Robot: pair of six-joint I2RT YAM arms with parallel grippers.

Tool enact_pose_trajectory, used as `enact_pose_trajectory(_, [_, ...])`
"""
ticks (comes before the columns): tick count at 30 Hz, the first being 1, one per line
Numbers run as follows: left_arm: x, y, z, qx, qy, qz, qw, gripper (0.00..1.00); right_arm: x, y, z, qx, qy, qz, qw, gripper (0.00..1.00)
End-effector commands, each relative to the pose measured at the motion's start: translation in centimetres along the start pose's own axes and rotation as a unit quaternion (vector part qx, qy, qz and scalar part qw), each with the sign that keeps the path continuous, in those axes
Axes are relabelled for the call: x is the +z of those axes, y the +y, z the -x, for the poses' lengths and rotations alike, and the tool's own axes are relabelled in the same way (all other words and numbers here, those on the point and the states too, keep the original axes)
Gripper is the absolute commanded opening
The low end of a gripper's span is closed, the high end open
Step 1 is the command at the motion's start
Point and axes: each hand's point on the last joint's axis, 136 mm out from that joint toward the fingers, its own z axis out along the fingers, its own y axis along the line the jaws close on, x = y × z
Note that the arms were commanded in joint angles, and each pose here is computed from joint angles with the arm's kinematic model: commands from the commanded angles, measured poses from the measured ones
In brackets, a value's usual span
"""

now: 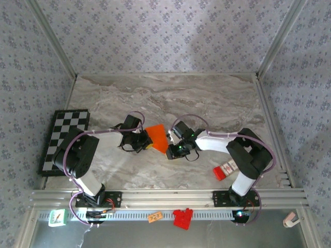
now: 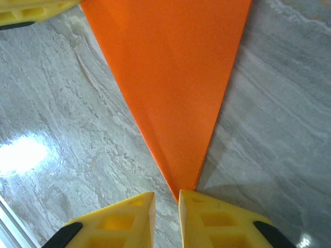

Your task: Fold a paper plane with a square sheet of paper (pick it up from the middle)

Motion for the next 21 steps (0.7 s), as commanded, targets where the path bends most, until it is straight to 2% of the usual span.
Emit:
enact_pose_trajectory(1, [0.8,6.6,-0.8,-0.035,0.003,0.119,0.992,0.00,-2.4,1.0,1.0,-0.013,-0.030,-0.002,0.999,0.22])
enact_pose_trajectory(4, [0.8,6.3,-0.8,-0.032,0.005,0.114,0.993,0.00,-3.2,2.6,2.1,-0.014,-0.046,0.023,0.999,0.22])
enact_pose_trajectory(12, [0.8,5.7,-0.7,-0.024,0.007,0.106,0.994,0.00,-0.6,3.4,4.3,0.002,-0.038,0.023,0.999,0.18])
enact_pose_trajectory(21, [0.7,5.4,-0.8,-0.020,0.010,0.100,0.995,0.00,2.3,1.5,3.5,0.035,-0.002,0.007,0.999,0.14])
